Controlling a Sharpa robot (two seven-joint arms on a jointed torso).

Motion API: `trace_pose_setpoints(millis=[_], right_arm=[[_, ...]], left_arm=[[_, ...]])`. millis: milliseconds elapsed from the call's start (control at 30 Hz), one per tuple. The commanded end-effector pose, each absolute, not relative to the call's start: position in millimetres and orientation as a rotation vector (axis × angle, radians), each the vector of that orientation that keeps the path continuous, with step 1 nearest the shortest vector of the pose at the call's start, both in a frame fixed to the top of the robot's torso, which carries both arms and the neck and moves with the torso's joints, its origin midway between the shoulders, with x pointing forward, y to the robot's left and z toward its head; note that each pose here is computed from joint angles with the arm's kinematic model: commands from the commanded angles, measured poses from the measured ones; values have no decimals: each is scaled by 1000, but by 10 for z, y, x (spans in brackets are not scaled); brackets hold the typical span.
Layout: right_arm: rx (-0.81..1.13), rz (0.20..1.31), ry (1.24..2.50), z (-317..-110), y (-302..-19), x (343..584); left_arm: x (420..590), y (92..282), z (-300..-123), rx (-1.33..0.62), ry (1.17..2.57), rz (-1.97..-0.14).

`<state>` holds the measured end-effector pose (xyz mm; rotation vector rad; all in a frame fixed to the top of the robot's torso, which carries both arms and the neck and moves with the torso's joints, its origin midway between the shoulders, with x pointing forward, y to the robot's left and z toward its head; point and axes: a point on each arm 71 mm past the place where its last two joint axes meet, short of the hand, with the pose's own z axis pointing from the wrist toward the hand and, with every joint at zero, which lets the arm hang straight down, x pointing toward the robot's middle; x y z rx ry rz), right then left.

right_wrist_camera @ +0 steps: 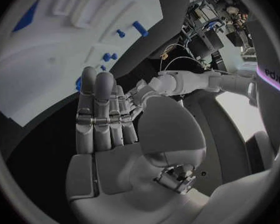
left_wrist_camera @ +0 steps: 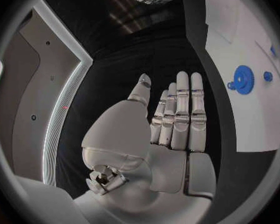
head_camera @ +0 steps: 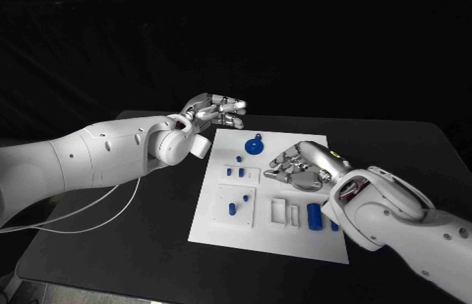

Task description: Assemble the parts on the task board

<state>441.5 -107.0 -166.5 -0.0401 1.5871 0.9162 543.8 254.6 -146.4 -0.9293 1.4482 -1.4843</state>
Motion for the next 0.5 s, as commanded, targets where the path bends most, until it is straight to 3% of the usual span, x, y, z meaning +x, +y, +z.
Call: trace_pose_setpoints(millis=[33,367,500], right_arm=[[45,940,1798,-1757,-1251,4450],[183,777,2074,-1907,-1883,4510],[228,658,2185,-1953,-2087,4518]], left_arm=[[5436,2549,-1478,-923,1446,-1496],[5439,2532,-1599,-936,1463,-1481],[5439,2540,-1647,-929,1472,-1462]])
